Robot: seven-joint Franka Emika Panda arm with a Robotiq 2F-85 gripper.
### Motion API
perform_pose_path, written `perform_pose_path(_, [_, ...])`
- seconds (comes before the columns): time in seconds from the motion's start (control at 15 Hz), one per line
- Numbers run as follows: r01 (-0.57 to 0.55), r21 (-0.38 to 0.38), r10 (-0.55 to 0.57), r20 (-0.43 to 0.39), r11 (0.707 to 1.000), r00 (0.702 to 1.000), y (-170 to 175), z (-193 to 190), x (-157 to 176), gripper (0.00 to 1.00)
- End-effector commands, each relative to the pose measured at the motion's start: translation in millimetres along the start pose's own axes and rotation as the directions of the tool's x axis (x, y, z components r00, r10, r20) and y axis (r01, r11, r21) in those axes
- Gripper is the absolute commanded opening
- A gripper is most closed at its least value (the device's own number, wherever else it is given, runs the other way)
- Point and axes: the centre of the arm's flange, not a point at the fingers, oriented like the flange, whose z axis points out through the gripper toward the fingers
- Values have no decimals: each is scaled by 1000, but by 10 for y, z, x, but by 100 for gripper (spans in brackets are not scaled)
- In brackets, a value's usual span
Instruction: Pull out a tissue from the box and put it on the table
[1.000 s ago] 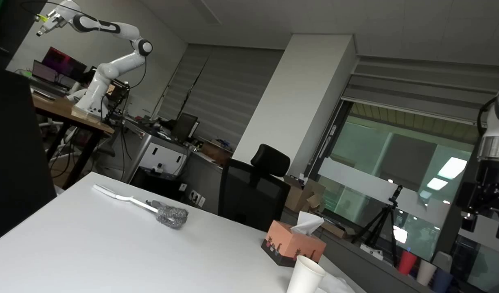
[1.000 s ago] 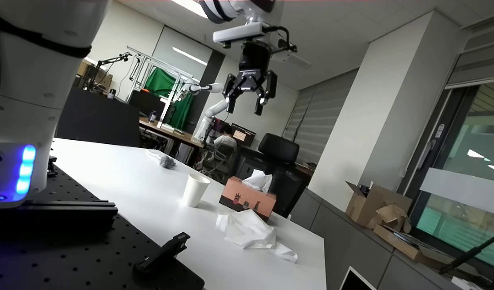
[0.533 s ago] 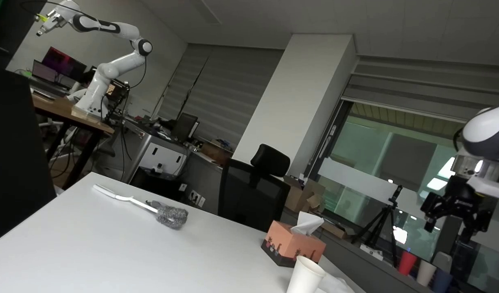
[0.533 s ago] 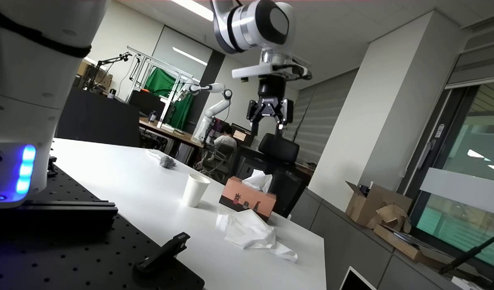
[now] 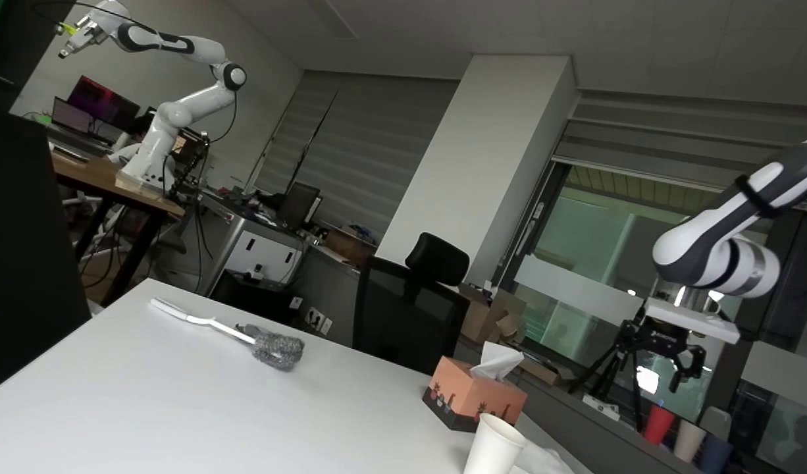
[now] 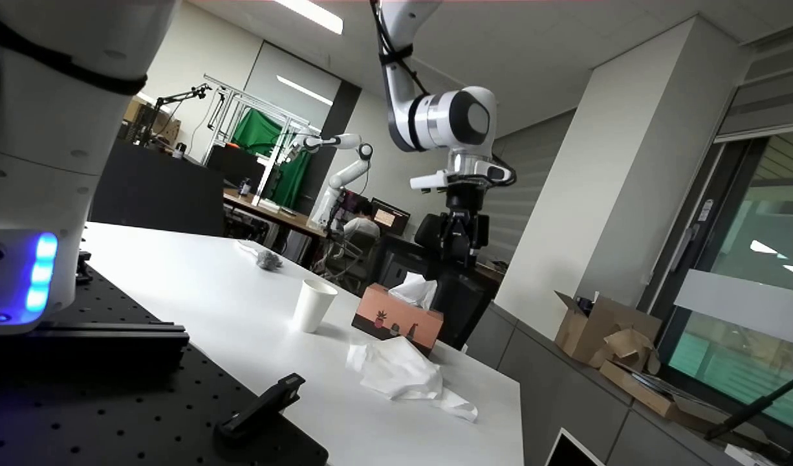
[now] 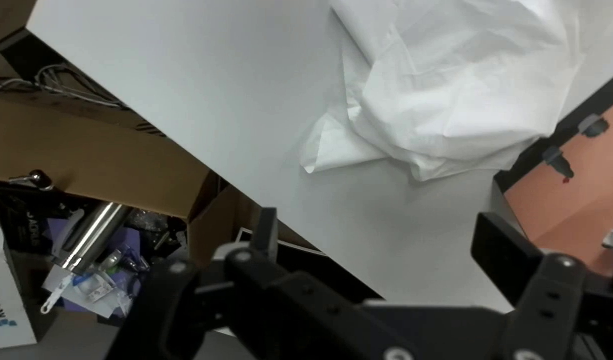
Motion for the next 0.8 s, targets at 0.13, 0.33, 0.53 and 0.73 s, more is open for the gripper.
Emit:
perform_pose_path(0.13, [-277, 90, 274, 47, 957, 961, -449, 231, 1093, 100])
perform_pose_path(0.33, [-407, 147, 394, 106, 902, 913, -866, 293, 1340, 100])
perform_pose_path(0.53, [-351, 153, 339, 97, 924, 936, -721, 270, 930, 100])
perform_pose_path(0.73, [-361, 152, 349, 98, 920, 932, -801, 323, 954, 100])
